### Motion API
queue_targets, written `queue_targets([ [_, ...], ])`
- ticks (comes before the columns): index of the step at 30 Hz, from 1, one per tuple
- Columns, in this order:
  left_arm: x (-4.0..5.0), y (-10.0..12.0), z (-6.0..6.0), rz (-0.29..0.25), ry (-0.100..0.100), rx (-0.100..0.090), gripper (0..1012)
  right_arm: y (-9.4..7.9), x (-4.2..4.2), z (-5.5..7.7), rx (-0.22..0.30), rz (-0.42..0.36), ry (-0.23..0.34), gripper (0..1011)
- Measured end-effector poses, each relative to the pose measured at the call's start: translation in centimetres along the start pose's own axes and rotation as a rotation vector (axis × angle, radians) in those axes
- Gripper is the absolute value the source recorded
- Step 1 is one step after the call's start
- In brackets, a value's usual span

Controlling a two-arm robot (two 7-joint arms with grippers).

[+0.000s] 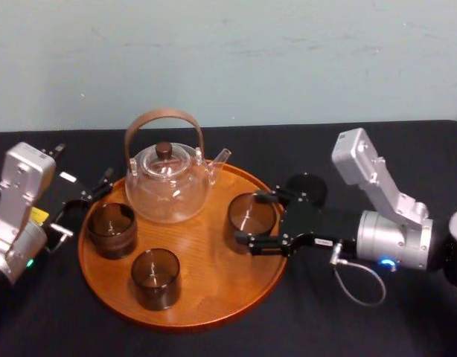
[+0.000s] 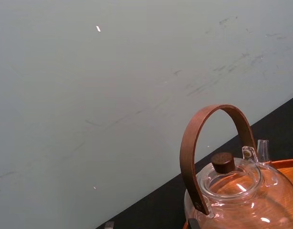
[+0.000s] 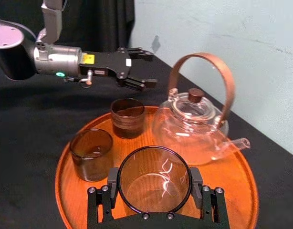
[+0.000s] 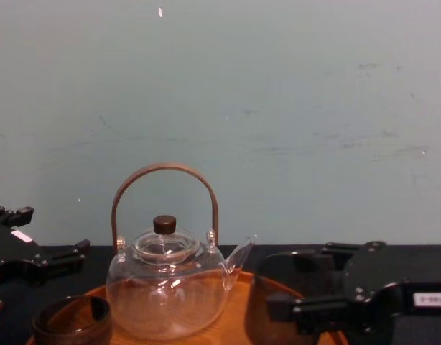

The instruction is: Pick up the glass from the table and place it on the tray.

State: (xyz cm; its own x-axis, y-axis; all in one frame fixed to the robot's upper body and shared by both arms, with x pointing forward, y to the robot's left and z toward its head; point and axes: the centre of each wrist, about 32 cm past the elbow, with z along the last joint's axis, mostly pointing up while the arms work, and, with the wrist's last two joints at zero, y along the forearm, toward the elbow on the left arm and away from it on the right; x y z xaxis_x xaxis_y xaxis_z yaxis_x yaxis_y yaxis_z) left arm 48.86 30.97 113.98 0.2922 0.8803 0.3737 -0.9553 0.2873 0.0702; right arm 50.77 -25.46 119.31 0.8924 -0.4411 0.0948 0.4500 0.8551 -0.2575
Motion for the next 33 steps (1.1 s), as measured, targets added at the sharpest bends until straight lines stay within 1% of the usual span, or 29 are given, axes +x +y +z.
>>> queue_targets([
  [6, 0.0, 0.0, 0.0, 0.0, 0.0, 0.0, 1001, 1.3, -0.27, -0.4, 0.002, 0.029, 0.006, 903],
  [16, 0.0, 0.0, 0.0, 0.0, 0.0, 0.0, 1001, 2.7, -0.51, -1.1, -0.014, 0.058, 0.02, 903],
  [33, 0.0, 0.0, 0.0, 0.0, 0.0, 0.0, 1002, 3.9, -0.68, -2.9, -0.055, 0.066, 0.041, 904],
])
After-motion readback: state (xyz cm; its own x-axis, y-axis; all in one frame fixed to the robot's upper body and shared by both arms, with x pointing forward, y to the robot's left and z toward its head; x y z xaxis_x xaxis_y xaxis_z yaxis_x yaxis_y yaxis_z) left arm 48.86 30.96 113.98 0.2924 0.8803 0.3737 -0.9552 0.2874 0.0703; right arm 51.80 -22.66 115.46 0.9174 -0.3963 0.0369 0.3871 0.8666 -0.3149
